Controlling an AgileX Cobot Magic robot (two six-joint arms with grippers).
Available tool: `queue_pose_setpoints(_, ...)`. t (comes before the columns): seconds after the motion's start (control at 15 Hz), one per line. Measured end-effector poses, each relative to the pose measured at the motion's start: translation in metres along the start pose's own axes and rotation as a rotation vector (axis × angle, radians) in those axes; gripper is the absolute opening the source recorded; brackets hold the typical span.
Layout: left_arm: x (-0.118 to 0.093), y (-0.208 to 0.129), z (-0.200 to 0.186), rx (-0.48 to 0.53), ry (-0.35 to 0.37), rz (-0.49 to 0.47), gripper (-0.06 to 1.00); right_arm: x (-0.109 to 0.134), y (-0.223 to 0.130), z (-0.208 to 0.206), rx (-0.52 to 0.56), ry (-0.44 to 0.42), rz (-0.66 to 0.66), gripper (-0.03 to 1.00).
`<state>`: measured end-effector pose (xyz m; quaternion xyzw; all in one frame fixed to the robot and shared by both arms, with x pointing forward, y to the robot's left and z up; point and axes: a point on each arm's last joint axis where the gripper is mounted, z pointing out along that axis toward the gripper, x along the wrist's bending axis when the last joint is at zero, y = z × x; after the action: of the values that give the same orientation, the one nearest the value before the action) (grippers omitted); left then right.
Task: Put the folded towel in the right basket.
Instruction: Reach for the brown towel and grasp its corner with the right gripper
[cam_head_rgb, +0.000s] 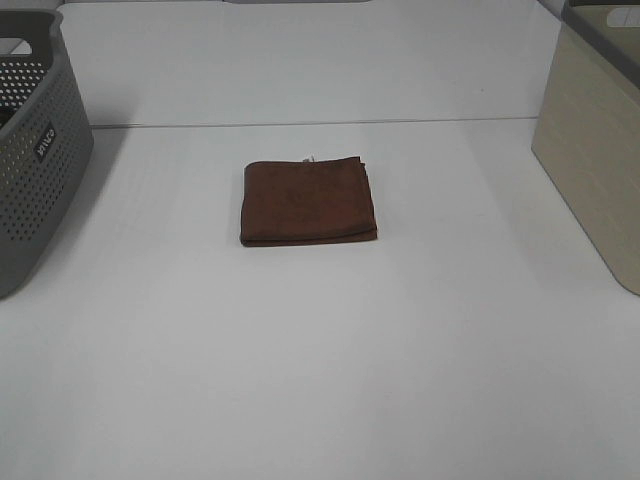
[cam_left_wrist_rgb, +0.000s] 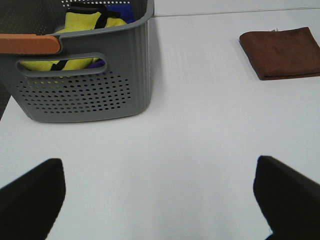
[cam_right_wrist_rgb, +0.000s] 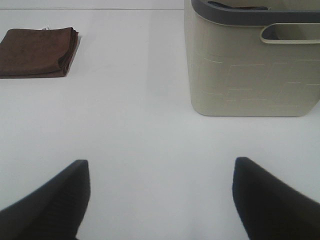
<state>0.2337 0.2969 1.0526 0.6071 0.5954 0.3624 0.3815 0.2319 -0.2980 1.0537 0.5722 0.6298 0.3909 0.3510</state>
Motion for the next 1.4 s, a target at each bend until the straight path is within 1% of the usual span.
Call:
queue_pose_setpoints(0.2,0.000,0.000,0.000,0.000,0.000,0.000,0.97,0.000,0.002,0.000,0.003,-0.005,-0.003,0.75)
queue_pose_setpoints(0.27,0.000,0.000,0.000,0.000,0.000,0.000,0.97,-0.001,0.020,0.005,-0.043,-0.013,-0.008,0.75)
queue_pose_setpoints(0.4,0.000,0.000,0.000,0.000,0.000,0.000,0.97,-0.001,0.053,0.020,-0.094,-0.009,-0.005,0.75)
queue_pose_setpoints(0.53,0.000,0.000,0.000,0.000,0.000,0.000,0.97,-0.001,0.086,0.044,-0.099,0.000,0.003,0.75)
queue_pose_setpoints(0.73,0.000,0.000,0.000,0.000,0.000,0.000,0.97,0.000,0.134,0.096,-0.015,0.010,0.020,0.75)
queue_pose_setpoints(0.8,0.000,0.000,0.000,0.000,0.000,0.000,0.97,-0.001,0.140,0.104,0.002,0.010,0.021,0.75)
queue_pose_setpoints(1.07,0.000,0.000,0.000,0.000,0.000,0.000,0.97,0.000,0.191,0.189,0.133,0.023,0.017,0.75)
queue_pose_setpoints(1.2,0.000,0.000,0.000,0.000,0.000,0.000,0.97,0.003,0.211,0.231,0.178,0.070,0.003,0.75)
queue_pose_setpoints(1.27,0.000,0.000,0.000,0.000,0.000,0.000,0.97,0.007,0.218,0.254,0.202,0.109,0.005,0.75)
queue_pose_setpoints(1.4,0.000,0.000,0.000,0.000,0.000,0.000,0.97,0.021,0.224,0.297,0.274,0.184,-0.048,0.75)
